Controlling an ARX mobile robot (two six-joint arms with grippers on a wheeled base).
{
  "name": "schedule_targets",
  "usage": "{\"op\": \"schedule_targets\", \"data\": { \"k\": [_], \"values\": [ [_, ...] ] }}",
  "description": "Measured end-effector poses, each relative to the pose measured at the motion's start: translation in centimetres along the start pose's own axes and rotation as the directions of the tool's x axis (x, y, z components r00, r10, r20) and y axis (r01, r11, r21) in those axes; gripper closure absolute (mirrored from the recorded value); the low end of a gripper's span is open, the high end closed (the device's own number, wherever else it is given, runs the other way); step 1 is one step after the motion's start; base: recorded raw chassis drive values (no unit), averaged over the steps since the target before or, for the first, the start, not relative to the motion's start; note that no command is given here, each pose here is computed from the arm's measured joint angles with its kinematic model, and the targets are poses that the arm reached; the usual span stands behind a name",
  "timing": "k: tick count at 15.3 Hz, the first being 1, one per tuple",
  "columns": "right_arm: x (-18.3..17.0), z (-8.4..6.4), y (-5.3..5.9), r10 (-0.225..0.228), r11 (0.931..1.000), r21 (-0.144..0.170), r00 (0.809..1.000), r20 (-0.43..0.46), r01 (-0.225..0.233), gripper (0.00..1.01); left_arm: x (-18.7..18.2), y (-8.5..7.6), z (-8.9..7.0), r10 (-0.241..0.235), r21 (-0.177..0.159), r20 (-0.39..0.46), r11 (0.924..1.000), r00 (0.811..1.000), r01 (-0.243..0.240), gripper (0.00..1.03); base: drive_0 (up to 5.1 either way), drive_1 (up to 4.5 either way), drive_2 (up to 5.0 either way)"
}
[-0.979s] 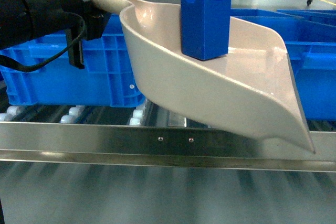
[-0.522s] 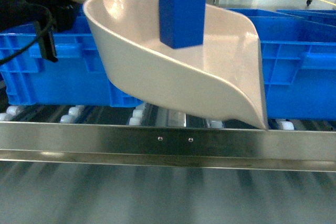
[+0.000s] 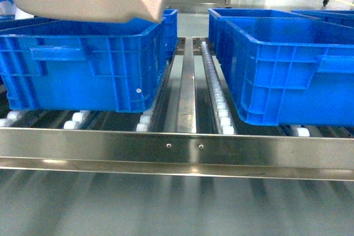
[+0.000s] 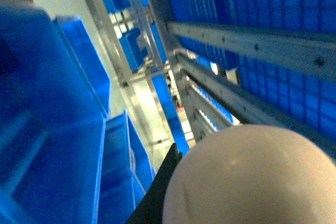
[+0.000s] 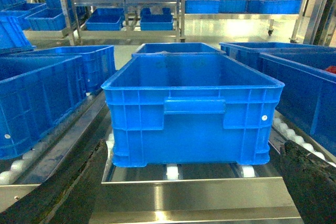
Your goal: Place part in tray to right shelf
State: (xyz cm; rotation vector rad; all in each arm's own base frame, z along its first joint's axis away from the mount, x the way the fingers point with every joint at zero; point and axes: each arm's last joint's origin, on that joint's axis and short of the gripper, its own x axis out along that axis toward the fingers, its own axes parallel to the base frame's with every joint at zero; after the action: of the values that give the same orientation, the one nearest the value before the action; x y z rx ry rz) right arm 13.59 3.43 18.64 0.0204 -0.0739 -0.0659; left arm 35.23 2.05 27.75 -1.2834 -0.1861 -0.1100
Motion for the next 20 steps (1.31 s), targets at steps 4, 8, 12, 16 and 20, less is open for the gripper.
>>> {"op": "schedule_targets", "data": {
  "k": [4, 8, 12, 16, 20],
  "values": [
    [0.0, 0.0, 0.0, 0.0, 1.0, 0.0, 1.0, 0.0, 0.0, 0.03, 4.2, -1.9, 5.1, 0.037, 0.075, 0.216, 0.9957, 0.976, -0.054, 0.91, 0.0, 0.0, 0.0],
    [0.0, 0.0, 0.0, 0.0, 1.0, 0.0, 1.0, 0.0, 0.0, 0.03, 12.8, -1.1, 4.7, 0.213, 0.246, 0.353, 0.9183, 0.911, -0.31, 0.91, 0.0, 0.0, 0.0],
    [0.0, 0.0, 0.0, 0.0, 1.0, 0.0, 1.0, 0.0, 0.0, 0.03, 15.2, -1.9, 5.2, 0.207, 0.396, 0.369, 0.847, 0.906, -0.355, 0.91, 0.0, 0.0, 0.0],
    [0.0, 0.0, 0.0, 0.0, 1.0, 0.0, 1.0, 0.0, 0.0, 0.03, 12.2, -1.7, 5.1, 0.156, 0.363, 0.308, 0.8924, 0.939, -0.268, 0.91, 0.0, 0.0, 0.0],
    [0.0, 0.0, 0.0, 0.0, 1.0, 0.0, 1.0, 0.0, 0.0, 0.03, 1.0, -5.1, 5.0, 0.03, 0.199, 0.279, 0.976, 0.96, -0.088, 0.91, 0.0, 0.0, 0.0]
  ]
}}
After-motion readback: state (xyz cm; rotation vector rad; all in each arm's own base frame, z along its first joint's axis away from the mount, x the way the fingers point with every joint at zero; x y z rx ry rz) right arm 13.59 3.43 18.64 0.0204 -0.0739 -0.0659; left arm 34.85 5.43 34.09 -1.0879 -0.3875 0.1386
